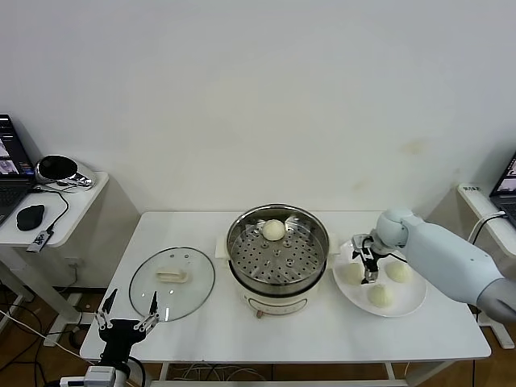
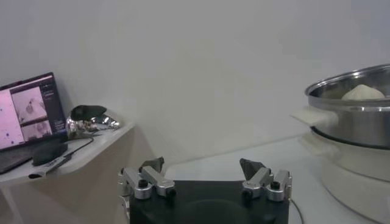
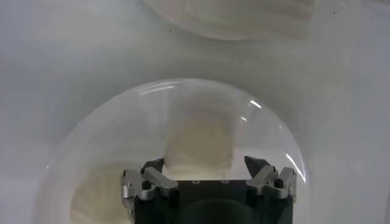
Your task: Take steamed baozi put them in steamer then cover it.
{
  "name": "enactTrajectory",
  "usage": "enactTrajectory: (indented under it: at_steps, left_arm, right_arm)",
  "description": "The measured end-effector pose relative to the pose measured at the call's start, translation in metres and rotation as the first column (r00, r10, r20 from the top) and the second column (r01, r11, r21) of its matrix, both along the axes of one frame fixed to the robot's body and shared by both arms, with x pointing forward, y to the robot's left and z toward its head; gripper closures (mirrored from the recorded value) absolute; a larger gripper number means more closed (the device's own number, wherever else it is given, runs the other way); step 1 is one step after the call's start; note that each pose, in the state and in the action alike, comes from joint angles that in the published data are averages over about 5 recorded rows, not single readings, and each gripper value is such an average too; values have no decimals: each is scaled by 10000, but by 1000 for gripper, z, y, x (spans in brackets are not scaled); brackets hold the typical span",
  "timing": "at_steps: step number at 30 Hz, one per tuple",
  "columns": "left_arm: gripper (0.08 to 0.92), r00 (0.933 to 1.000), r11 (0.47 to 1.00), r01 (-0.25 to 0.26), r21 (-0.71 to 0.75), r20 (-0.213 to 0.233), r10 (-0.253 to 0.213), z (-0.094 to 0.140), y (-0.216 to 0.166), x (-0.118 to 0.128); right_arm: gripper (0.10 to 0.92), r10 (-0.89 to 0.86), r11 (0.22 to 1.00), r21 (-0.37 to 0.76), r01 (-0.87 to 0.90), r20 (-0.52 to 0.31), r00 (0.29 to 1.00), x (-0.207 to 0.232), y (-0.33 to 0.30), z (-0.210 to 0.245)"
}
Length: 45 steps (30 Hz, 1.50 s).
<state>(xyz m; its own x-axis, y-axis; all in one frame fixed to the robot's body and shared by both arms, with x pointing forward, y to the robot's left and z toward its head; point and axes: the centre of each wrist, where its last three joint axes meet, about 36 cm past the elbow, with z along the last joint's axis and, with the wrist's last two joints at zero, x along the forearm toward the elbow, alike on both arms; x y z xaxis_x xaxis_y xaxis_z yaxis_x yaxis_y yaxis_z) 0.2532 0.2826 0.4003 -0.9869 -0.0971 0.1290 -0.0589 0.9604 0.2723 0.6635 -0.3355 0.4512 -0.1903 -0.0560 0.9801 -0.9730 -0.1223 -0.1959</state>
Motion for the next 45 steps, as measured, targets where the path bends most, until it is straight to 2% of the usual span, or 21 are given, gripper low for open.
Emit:
enactTrajectory:
  at_steps: [5,11,19,27,34,39,45]
  left_arm:
    - [177,10000,10000,18,-13,10,-18,0,-1,0]
    - [177,10000,10000,45,-22,36,-45,1,-3,0]
    - [177,10000,10000,75,6,44,-75,2,-3,1]
    - [177,9998,9998,182,4,111,-182,4,-3,5]
    - [177,9995,9997,249,-15,179,-249,5,-2,7]
    - [177,9995,9997,235,-25,219,-234,8,-2,6]
    - [177,9995,9999,131,-18,285,-130,9,-2,6]
  right_arm:
    - [389,-98,10000,-2,98,-86,9999,0,0,-1]
    - [445,-156,9999,48,157,-164,9997,1,0,3]
    - [454,-260,9996,113,260,46,9997,1,-5,49]
    - [446,-497,9981,414,461,902,9947,-2,-11,150]
    - [442,-240,9929,1185,57,1543,9877,-11,26,227]
    - [437,-19,9839,1773,-240,1447,9895,-17,71,243]
    - [433,147,9766,2119,-373,1075,9941,-16,133,234]
